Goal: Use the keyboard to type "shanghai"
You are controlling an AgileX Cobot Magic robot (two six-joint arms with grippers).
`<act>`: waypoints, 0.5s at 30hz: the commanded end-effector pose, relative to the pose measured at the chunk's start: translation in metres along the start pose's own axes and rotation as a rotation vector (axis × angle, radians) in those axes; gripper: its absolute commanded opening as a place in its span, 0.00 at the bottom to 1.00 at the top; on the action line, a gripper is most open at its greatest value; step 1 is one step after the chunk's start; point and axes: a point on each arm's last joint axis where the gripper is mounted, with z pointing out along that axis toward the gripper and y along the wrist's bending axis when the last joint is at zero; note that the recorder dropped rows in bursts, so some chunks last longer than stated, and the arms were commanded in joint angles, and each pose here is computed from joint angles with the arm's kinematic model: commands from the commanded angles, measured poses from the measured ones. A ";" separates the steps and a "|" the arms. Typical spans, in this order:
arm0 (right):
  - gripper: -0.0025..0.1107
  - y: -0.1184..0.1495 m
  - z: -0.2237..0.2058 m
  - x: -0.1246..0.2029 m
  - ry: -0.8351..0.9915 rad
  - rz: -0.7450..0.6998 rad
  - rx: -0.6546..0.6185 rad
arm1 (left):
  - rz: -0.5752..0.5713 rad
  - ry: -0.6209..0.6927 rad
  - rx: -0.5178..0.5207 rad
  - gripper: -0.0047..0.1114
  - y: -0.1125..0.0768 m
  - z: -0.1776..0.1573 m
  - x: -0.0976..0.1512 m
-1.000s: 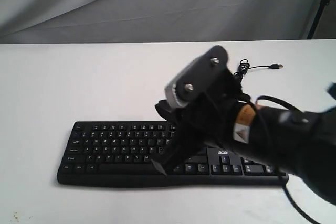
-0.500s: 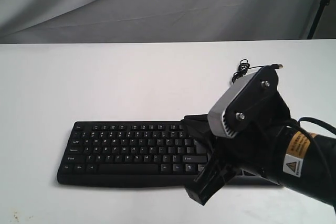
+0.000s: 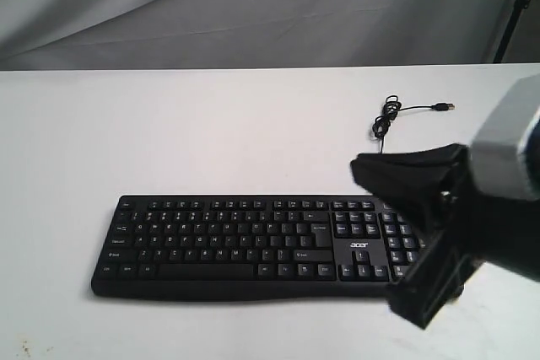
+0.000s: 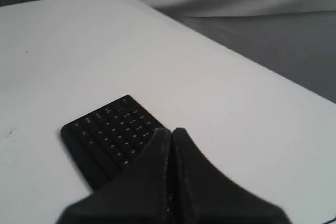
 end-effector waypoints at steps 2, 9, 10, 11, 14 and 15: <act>0.02 -0.025 -0.042 0.024 -0.029 0.056 0.189 | -0.001 -0.002 0.003 0.04 0.000 0.000 0.001; 0.02 -0.026 -0.076 0.069 -0.159 0.076 0.342 | -0.001 -0.002 0.003 0.04 0.000 0.000 0.001; 0.02 -0.026 -0.075 0.072 -0.159 0.075 0.341 | -0.001 -0.002 0.003 0.04 0.000 0.000 0.001; 0.02 -0.026 -0.075 0.073 -0.156 0.076 0.340 | -0.001 -0.002 0.003 0.04 0.000 0.000 0.001; 0.02 -0.025 -0.078 0.077 -0.168 0.077 0.358 | -0.001 -0.002 0.003 0.04 0.000 0.000 0.001; 0.02 -0.026 -0.081 0.077 -0.180 0.080 0.374 | -0.001 -0.002 0.003 0.04 0.000 0.000 0.001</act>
